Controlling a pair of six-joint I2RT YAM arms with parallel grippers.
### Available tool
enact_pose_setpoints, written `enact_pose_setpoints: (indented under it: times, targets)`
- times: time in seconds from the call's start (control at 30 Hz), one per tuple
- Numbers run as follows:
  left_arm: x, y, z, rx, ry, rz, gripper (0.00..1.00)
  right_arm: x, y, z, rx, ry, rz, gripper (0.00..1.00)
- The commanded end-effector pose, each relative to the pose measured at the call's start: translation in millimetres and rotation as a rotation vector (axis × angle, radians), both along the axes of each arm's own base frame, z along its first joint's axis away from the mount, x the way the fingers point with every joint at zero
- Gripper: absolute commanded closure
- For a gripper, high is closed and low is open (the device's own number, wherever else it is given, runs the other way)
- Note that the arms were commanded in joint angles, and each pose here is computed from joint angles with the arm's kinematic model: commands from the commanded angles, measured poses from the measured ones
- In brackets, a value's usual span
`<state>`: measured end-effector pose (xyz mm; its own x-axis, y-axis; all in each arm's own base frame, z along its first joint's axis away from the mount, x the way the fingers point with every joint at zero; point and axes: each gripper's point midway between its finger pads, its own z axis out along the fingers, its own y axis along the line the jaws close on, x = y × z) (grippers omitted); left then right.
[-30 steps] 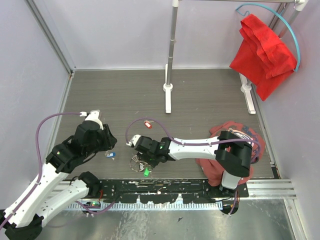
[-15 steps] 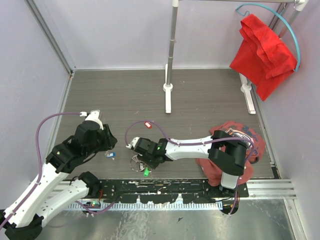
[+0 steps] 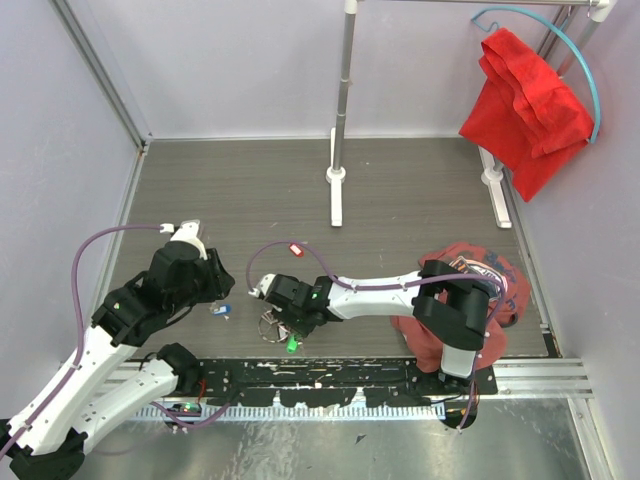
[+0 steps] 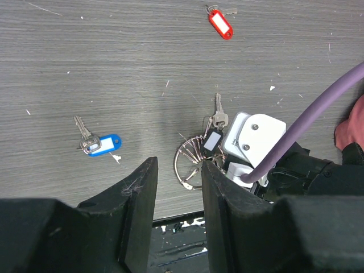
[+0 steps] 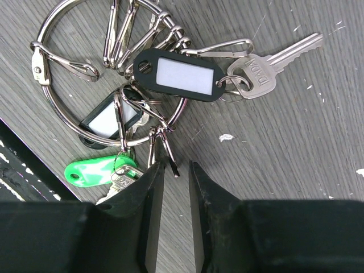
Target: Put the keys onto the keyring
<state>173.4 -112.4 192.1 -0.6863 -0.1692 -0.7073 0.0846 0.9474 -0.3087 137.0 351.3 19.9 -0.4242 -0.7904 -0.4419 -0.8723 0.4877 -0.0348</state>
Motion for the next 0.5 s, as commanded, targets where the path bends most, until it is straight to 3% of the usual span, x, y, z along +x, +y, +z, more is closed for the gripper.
enact_pose_setpoints:
  times: [0.0, 0.47]
  targets:
    - [2.9, -0.8, 4.6, -0.005, -0.023, -0.006, 0.56, 5.9, 18.9, 11.3, 0.06, -0.018, 0.027, 0.72]
    - [3.9, -5.3, 7.7, -0.013, -0.037, -0.034, 0.56, 8.8, 19.4, 49.4, 0.135, -0.069, 0.051, 0.99]
